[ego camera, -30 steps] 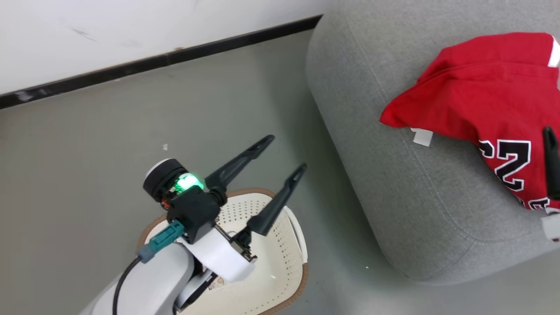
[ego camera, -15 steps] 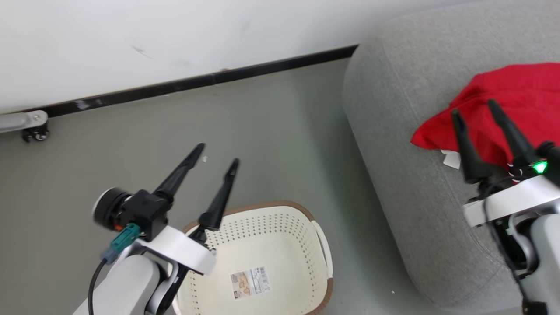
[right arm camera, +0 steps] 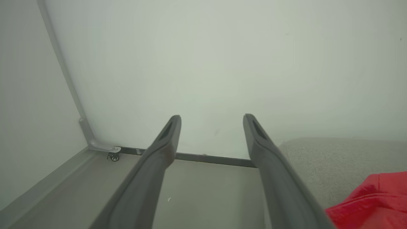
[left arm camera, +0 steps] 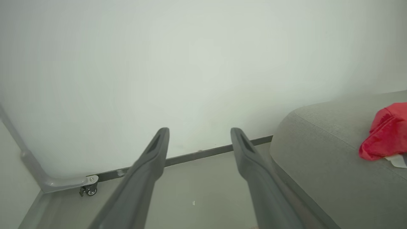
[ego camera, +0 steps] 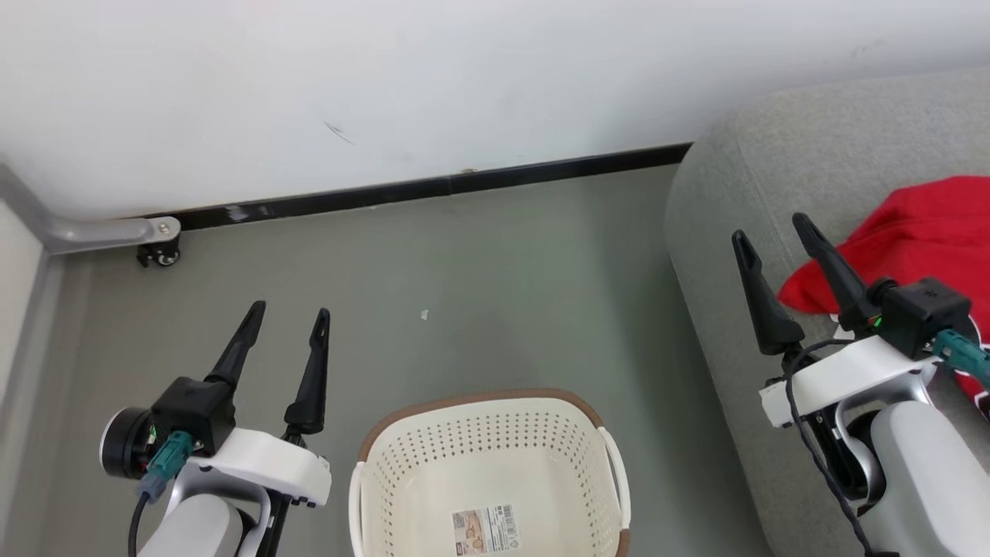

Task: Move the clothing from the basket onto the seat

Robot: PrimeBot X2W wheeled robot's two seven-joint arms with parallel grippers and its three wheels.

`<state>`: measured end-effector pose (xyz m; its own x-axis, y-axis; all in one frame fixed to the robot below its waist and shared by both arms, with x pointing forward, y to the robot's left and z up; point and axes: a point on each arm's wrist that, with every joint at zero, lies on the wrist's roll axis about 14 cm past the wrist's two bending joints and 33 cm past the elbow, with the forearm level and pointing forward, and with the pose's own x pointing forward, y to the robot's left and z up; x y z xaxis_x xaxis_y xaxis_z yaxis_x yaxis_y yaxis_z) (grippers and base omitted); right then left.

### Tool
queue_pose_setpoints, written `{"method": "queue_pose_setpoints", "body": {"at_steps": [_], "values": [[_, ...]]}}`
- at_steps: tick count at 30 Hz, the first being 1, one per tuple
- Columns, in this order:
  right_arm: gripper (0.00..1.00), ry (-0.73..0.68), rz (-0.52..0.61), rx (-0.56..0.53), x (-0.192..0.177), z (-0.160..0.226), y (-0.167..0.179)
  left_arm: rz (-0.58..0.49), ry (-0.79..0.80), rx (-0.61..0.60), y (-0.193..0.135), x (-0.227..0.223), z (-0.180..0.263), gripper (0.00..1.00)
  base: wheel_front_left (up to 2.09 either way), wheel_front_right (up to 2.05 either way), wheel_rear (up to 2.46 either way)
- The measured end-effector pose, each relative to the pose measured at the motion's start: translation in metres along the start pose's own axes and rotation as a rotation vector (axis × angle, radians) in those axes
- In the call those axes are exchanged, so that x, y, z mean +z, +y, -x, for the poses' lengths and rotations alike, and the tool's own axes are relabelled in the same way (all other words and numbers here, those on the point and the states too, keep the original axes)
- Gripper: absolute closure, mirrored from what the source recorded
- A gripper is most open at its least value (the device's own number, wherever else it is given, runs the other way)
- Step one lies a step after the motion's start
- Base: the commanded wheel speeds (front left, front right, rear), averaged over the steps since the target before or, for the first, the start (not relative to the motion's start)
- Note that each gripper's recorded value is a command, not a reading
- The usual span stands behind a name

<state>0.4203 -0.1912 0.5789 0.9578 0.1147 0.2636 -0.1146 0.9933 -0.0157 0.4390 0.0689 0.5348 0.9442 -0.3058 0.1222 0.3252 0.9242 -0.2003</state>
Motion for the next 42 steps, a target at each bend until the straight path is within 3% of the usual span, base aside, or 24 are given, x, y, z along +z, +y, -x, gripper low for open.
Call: {"method": "queue_pose_setpoints", "body": {"at_steps": [10,19,32,42], "values": [[0.00,0.020,-0.010,0.027,-0.007,0.012,0.026,-0.052,-0.009,0.169,0.036,0.008,0.037,0.00,0.00,0.00,0.00],[0.00,0.048,-0.013,-0.003,-0.014,0.033,0.025,-0.100,-0.011,0.245,0.048,0.010,0.064,0.00,0.00,0.00,0.00],[0.00,0.138,-0.053,-0.035,-0.037,0.077,0.029,-0.143,-0.037,0.305,0.054,0.019,0.087,0.00,0.00,0.00,0.00],[0.00,0.118,-0.056,-0.030,-0.031,0.079,0.032,-0.215,-0.042,0.290,0.052,0.021,0.091,0.00,0.00,0.00,0.00]]}}
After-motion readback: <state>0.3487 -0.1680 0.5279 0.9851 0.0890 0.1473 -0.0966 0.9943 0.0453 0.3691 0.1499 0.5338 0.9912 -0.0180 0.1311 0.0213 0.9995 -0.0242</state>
